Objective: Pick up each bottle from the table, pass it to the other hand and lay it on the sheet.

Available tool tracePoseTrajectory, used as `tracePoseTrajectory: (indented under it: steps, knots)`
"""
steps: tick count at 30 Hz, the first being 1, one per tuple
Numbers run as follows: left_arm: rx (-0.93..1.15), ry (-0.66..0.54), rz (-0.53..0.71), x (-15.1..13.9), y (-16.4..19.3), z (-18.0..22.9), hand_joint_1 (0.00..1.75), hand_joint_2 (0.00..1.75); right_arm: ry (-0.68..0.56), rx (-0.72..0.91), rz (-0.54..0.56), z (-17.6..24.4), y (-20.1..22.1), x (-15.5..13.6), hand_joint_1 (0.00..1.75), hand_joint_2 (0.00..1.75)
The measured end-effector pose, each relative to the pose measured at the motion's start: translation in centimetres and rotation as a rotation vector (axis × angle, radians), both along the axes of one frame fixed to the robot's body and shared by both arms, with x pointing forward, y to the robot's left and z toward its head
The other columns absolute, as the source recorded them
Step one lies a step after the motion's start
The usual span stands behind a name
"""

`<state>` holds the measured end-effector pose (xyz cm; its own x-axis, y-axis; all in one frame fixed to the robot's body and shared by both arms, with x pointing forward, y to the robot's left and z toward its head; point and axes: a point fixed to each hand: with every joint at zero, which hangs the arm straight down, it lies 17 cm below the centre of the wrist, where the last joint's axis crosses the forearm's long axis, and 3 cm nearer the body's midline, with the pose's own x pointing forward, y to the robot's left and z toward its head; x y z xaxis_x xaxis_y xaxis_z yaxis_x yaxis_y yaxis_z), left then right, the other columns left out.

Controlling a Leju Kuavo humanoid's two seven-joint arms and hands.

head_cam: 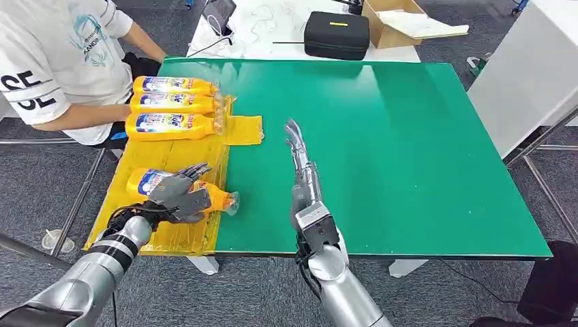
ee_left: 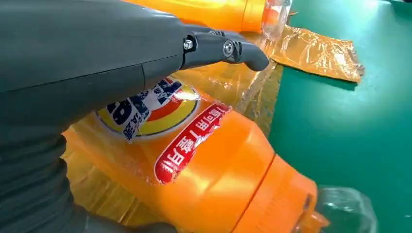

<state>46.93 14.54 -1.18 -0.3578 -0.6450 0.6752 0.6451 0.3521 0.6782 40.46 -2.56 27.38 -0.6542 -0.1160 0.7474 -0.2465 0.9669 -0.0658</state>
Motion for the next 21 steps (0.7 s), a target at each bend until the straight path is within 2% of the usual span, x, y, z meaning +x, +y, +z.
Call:
tracePoseTrajectory:
  steps: [6,14,15,18,20,21]
  knots:
    - [-0.117,0.115,-0.044,-1.2,-0.8,0.7,0.0,0.0,0.011,-0.014,0.016,-0.5,0.4,0.2,0.0,0.0]
    - [-0.236,0.175,-0.023,-1.3,-1.1,1.9,0.0,0.0,0.03,-0.027,0.024,-1.4,0.7,0.4,0.0,0.0]
    - [-0.297,0.174,0.002,-1.1,-1.3,2.5,0.0,1.75,0.032,-0.028,0.024,-1.5,0.7,0.4,0.0,0.0]
    - [-0.563,0.081,0.18,0.8,-1.0,5.9,0.0,1.75,0.028,-0.04,0.003,-1.7,0.7,0.4,0.0,0.0]
    - [-0.732,-0.073,0.386,2.8,0.7,9.1,0.0,1.75,0.021,-0.061,-0.038,-1.9,0.4,0.3,0.0,0.0]
    - [-0.786,-0.177,0.49,3.6,2.0,11.1,0.0,1.75,0.022,-0.07,-0.059,-2.2,0.3,0.1,0.0,1.75]
